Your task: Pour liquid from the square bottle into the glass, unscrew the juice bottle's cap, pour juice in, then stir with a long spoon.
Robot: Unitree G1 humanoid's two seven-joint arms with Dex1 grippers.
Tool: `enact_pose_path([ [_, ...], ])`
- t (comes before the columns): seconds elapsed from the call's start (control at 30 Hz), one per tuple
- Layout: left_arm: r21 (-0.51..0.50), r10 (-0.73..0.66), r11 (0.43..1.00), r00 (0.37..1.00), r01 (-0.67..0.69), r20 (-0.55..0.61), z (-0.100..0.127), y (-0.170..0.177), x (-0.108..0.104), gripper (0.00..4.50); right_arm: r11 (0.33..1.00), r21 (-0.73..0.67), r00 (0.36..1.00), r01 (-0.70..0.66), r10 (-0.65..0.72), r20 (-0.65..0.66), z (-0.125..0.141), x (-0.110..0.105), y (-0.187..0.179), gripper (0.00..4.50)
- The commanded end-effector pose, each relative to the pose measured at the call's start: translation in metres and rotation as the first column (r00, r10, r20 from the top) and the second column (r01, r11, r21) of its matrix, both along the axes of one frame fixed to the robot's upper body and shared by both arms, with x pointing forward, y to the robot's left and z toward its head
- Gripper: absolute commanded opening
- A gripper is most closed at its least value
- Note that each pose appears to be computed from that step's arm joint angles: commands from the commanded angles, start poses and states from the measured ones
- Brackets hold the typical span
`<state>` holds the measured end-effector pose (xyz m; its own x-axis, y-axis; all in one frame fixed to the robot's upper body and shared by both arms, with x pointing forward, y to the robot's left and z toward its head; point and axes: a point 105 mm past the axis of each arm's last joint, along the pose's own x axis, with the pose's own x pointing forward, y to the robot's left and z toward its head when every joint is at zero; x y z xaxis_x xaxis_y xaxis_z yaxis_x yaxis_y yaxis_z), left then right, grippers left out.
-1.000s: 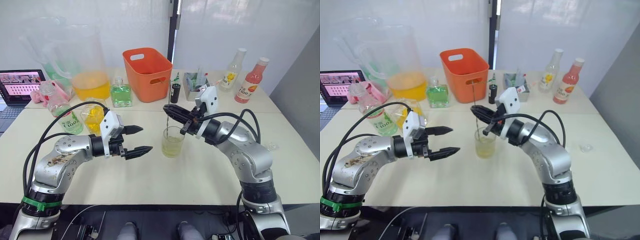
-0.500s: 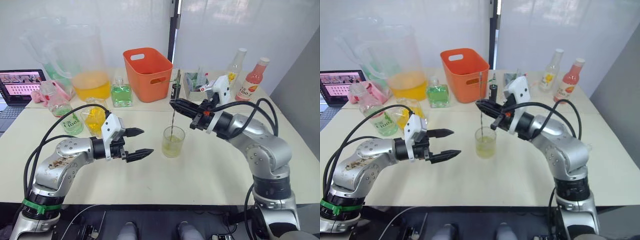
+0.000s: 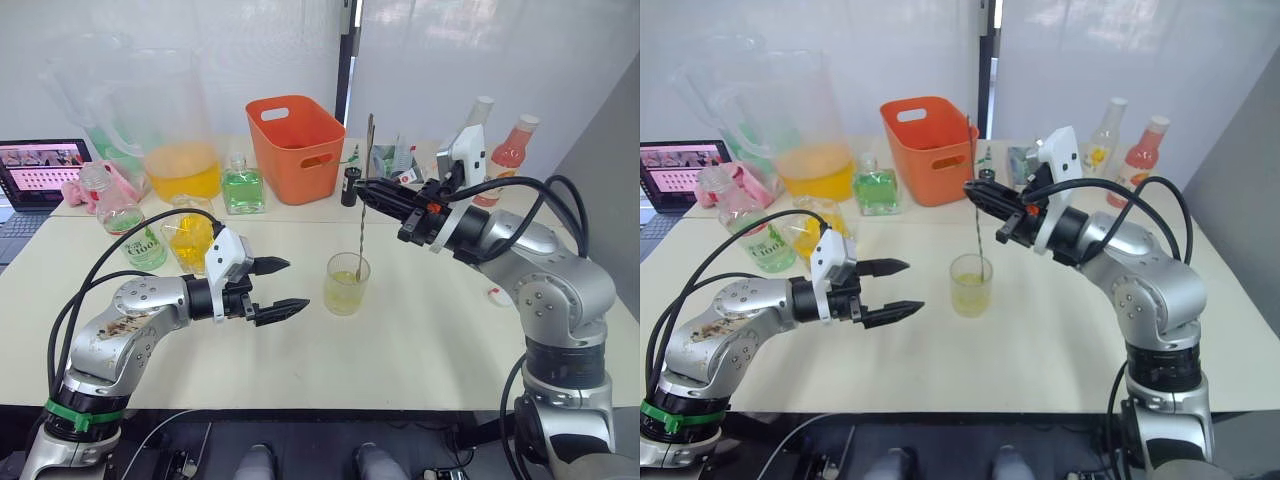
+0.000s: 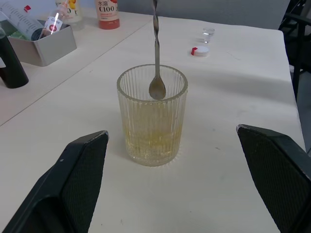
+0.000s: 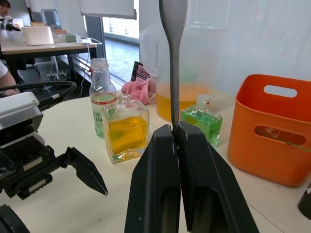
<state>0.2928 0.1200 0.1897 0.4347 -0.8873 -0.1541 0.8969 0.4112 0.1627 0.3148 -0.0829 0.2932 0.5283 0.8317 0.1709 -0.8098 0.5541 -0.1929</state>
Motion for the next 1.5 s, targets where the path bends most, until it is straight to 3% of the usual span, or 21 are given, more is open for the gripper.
enact_pose_path([
  [0.03, -0.015, -0.031, 0.999, 0.999, 0.031, 0.031, 0.008, -0.007, -0.006, 4.48, 0.999, -0.029, 0.998, 0.013, -0.011, 0.058, 0.014, -0.006, -0.005, 0.0],
  [0.4, -0.036, -0.016, 0.999, 0.999, 0.017, 0.034, 0.004, -0.009, -0.009, 4.48, 0.997, -0.077, 0.999, 0.02, -0.017, 0.035, 0.016, -0.001, -0.012, 0.0],
  [0.73, -0.052, 0.003, 0.999, 0.999, -0.001, 0.049, 0.004, -0.008, -0.011, 4.48, 0.996, 0.078, 0.999, -0.044, 0.045, -0.009, 0.066, 0.001, -0.005, 0.0],
  [0.9, -0.055, 0.001, 0.999, 0.998, 0.002, 0.055, 0.006, -0.007, -0.012, 4.48, 0.997, 0.054, 0.998, 0.061, -0.06, -0.023, 0.09, 0.015, -0.021, 0.0],
  [1.0, -0.055, 0.004, 0.998, 0.998, 0.0, 0.061, 0.007, -0.005, -0.011, 4.48, 0.993, 0.008, 0.984, 0.12, -0.118, -0.134, 0.092, 0.025, -0.038, 0.0],
  [1.2, -0.121, -0.043, 0.992, 0.999, 0.046, 0.03, 0.013, -0.009, -0.021, 4.48, 0.932, -0.213, 0.854, 0.294, -0.356, -0.379, 0.076, 0.046, -0.091, 0.0],
  [1.33, -0.128, -0.08, 0.988, 0.996, 0.084, 0.033, 0.018, -0.011, -0.03, 4.48, 0.88, -0.392, 0.747, 0.267, -0.446, -0.493, 0.034, 0.05, -0.107, 0.0],
  [1.43, -0.125, -0.078, 0.989, 0.996, 0.081, 0.031, 0.018, -0.01, -0.034, 4.48, 0.861, -0.442, 0.694, 0.251, -0.478, -0.539, 0.011, 0.057, -0.113, 0.0],
  [1.5, -0.126, -0.076, 0.989, 0.997, 0.078, 0.019, 0.016, -0.01, -0.037, 4.48, 0.8, -0.528, 0.638, 0.284, -0.569, -0.518, -0.011, 0.067, -0.124, 0.0],
])
